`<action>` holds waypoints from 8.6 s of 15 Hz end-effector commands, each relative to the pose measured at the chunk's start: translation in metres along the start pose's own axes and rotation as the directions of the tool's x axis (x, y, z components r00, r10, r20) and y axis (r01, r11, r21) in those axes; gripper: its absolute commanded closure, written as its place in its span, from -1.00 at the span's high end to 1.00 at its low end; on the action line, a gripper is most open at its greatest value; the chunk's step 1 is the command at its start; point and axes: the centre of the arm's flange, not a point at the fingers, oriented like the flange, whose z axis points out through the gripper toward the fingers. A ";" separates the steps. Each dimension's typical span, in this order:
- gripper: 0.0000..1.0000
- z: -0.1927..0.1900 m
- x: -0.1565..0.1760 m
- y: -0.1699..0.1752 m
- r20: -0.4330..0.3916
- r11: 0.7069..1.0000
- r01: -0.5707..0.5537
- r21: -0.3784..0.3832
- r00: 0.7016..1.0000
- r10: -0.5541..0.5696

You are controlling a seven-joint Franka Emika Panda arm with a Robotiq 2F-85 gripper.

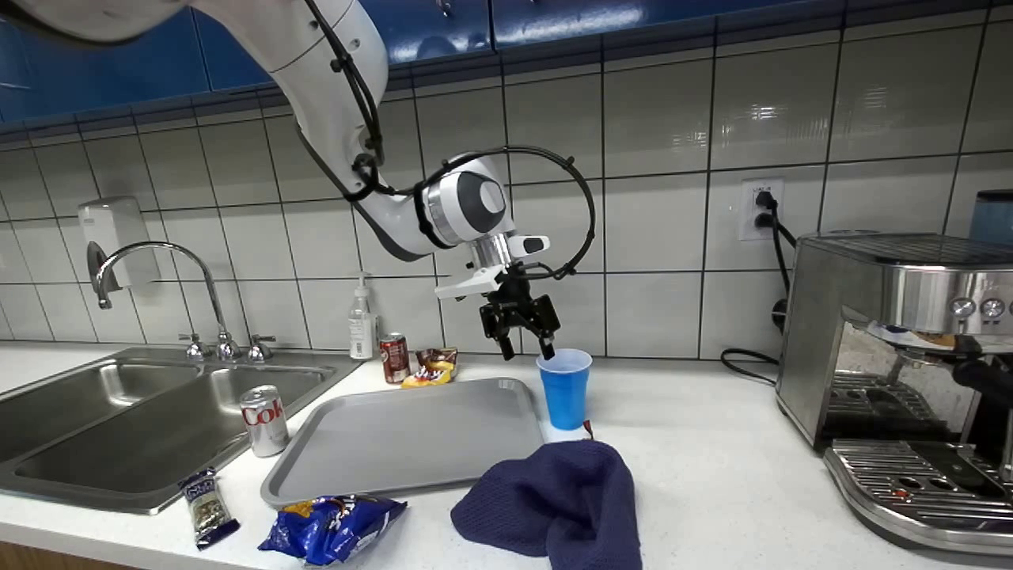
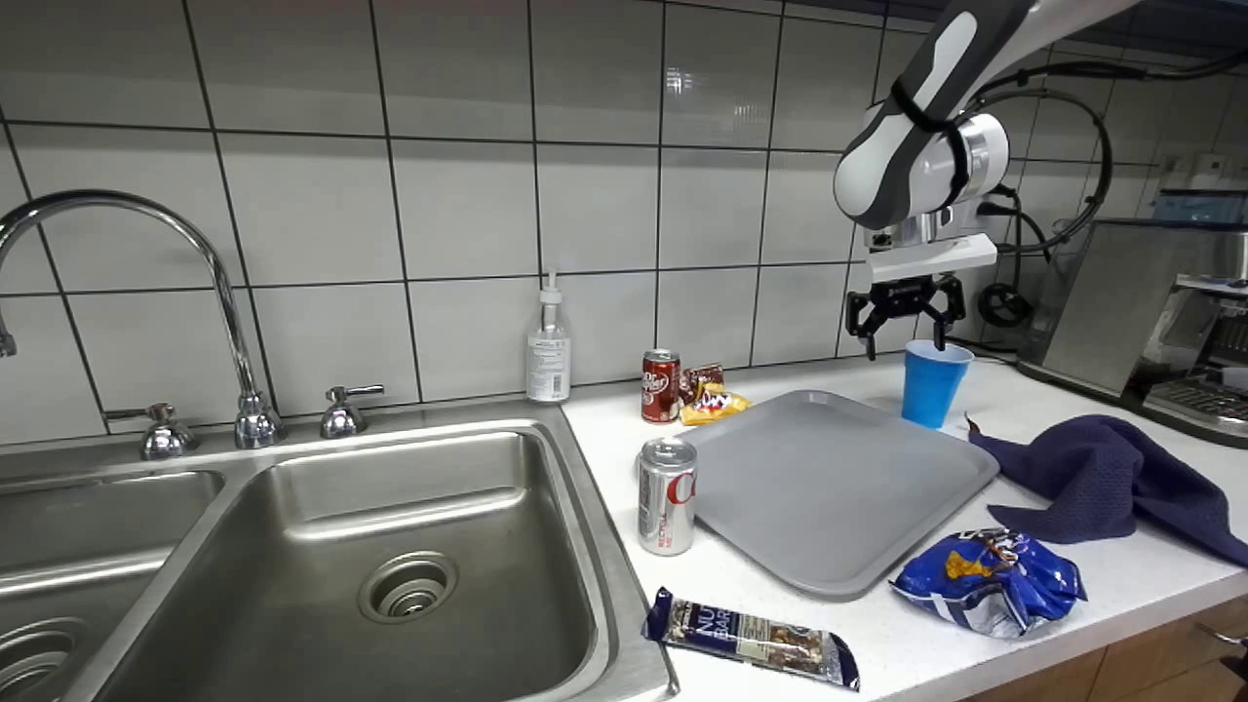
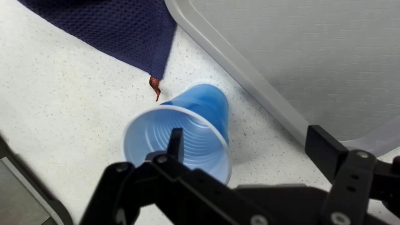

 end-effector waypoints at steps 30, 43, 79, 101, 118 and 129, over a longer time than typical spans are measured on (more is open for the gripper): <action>-0.99 0.024 0.050 0.013 -0.016 0.996 -0.059 0.073 0.998 0.061; -0.99 -0.012 0.047 0.005 -0.107 0.995 0.008 0.095 0.994 0.003; -0.99 -0.041 -0.034 -0.112 -0.159 0.946 0.313 0.077 0.941 -0.299; -0.17 -0.028 -0.021 -0.127 -0.153 0.959 0.276 0.067 0.952 -0.264; 1.00 -0.052 -0.014 -0.081 -0.180 0.960 0.255 0.111 0.956 -0.233; 1.00 -0.064 -0.014 -0.040 -0.200 0.954 0.267 0.135 0.951 -0.237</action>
